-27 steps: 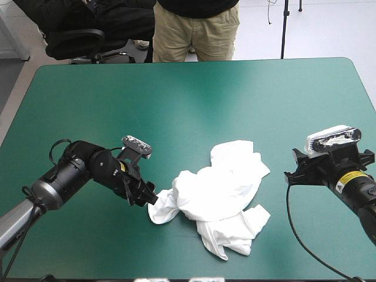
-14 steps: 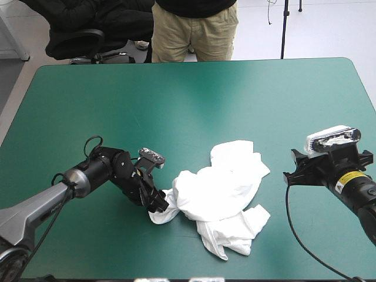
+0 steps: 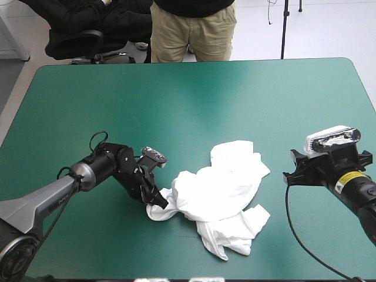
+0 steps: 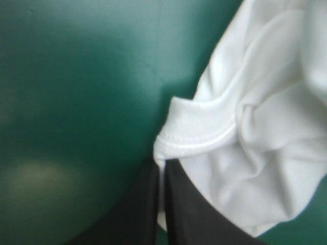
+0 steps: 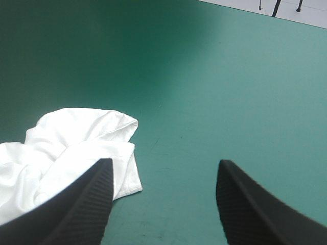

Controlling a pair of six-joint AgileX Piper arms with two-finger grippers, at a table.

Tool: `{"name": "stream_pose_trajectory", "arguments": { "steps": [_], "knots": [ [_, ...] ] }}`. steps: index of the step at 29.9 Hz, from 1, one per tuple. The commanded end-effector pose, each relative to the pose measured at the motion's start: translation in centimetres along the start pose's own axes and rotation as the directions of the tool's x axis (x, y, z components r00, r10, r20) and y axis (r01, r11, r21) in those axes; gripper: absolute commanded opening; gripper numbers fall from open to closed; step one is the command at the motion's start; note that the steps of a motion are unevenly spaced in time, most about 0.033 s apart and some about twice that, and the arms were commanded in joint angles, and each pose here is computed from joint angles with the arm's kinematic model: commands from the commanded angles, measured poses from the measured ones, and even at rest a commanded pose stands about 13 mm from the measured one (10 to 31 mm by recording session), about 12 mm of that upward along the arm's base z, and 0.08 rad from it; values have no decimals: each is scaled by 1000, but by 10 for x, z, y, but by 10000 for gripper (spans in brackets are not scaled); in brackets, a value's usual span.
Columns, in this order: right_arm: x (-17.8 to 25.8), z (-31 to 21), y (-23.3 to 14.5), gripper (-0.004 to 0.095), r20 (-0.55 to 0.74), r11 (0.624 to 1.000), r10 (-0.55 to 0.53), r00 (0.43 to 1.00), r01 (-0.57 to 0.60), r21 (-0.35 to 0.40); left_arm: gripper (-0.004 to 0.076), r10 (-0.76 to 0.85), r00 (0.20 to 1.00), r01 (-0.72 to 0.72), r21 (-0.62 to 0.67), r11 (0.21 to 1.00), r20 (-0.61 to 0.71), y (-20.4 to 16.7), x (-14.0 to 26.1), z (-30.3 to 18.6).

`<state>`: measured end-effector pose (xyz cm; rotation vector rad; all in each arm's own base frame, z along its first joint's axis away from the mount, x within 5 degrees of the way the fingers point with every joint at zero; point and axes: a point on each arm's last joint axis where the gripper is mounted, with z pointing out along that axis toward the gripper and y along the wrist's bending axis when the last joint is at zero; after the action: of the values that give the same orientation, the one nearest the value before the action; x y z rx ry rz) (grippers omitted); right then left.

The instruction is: Fold the cloth

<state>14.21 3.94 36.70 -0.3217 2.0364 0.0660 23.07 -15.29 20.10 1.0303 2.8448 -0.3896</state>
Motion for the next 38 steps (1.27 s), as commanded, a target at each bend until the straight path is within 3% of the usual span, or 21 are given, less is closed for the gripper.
{"name": "stream_pose_trajectory", "arguments": {
  "steps": [1,7,12,16,24,31,38],
  "knots": [
    [-15,-8,-2,563,100,1000,-10,995,9,9,-18,-35,999,32,108,994,21,-13,-3,3],
    [-6,15,3,564,-63,1000,-21,998,20,-24,-18,-14,999,10,125,992,33,-14,-4,3],
    [1,66,10,564,-206,997,-66,976,56,-54,-18,-5,1000,2,110,994,29,-13,-3,3],
    [9,107,15,563,-305,998,-42,951,27,-55,-18,-6,1000,6,64,998,8,-8,-1,3],
    [10,160,12,563,-415,997,-42,909,14,-71,-18,-14,1000,14,23,1000,-9,-5,1,3],
    [35,197,16,509,-552,995,-77,830,26,-99,-18,-14,1000,14,23,1000,-9,-5,1,3],
    [52,215,29,509,-609,980,-91,788,-37,-194,-18,-12,1000,13,21,1000,-10,-5,1,3]
  ]
}}
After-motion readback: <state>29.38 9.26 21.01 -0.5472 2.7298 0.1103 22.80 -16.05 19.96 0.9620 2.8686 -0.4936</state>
